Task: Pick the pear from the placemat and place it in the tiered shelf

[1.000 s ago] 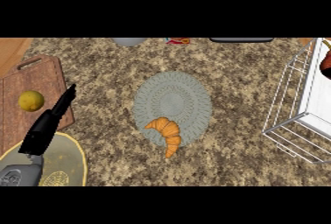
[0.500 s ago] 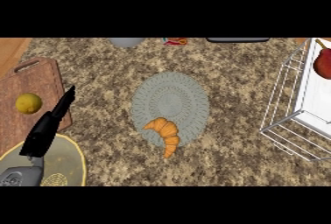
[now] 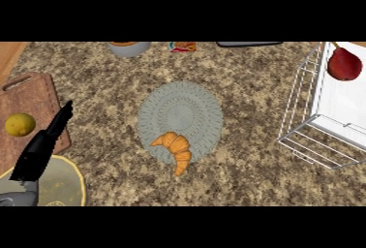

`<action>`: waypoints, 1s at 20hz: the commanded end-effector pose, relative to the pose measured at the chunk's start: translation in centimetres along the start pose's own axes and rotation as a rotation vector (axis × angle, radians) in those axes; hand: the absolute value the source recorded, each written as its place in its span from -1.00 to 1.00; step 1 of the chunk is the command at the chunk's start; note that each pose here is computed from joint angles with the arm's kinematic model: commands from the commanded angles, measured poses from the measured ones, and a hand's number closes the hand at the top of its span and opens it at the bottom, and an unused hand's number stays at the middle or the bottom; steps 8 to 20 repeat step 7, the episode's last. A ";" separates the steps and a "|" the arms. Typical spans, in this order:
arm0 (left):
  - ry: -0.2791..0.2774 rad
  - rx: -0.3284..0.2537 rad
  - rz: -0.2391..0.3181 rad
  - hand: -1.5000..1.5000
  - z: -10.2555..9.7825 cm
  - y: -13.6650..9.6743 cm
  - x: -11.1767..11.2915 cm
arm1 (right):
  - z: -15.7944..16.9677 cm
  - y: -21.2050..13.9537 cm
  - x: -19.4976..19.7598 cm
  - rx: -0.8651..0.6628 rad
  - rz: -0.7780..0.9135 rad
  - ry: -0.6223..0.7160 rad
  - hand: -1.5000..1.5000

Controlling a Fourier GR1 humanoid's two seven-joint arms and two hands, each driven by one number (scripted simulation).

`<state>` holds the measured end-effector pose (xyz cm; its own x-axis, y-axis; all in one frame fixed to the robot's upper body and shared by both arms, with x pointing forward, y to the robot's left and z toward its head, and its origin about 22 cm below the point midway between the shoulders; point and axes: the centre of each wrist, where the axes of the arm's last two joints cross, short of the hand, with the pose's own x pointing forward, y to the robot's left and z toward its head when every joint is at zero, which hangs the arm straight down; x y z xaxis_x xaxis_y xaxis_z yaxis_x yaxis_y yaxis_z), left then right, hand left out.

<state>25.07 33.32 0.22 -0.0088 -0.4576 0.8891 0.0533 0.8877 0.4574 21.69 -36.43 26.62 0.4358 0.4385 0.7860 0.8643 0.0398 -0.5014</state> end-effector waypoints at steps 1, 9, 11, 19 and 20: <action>0.002 0.003 0.006 0.00 1.1 -1.1 -0.8 | 2.4 -4.9 -2.4 0.044 0.009 0.093 -1.00; 0.006 0.006 0.000 0.00 -1.1 -0.4 0.4 | 5.3 -11.0 -5.4 0.050 -0.045 0.030 -1.00; 0.006 0.006 0.000 0.00 -1.1 -0.4 0.4 | 5.3 -11.0 -5.4 0.050 -0.045 0.030 -1.00; 0.006 0.006 0.000 0.00 -1.1 -0.4 0.4 | 5.3 -11.0 -5.4 0.050 -0.045 0.030 -1.00; 0.006 0.006 0.000 0.00 -1.1 -0.4 0.4 | 5.3 -11.0 -5.4 0.050 -0.045 0.030 -1.00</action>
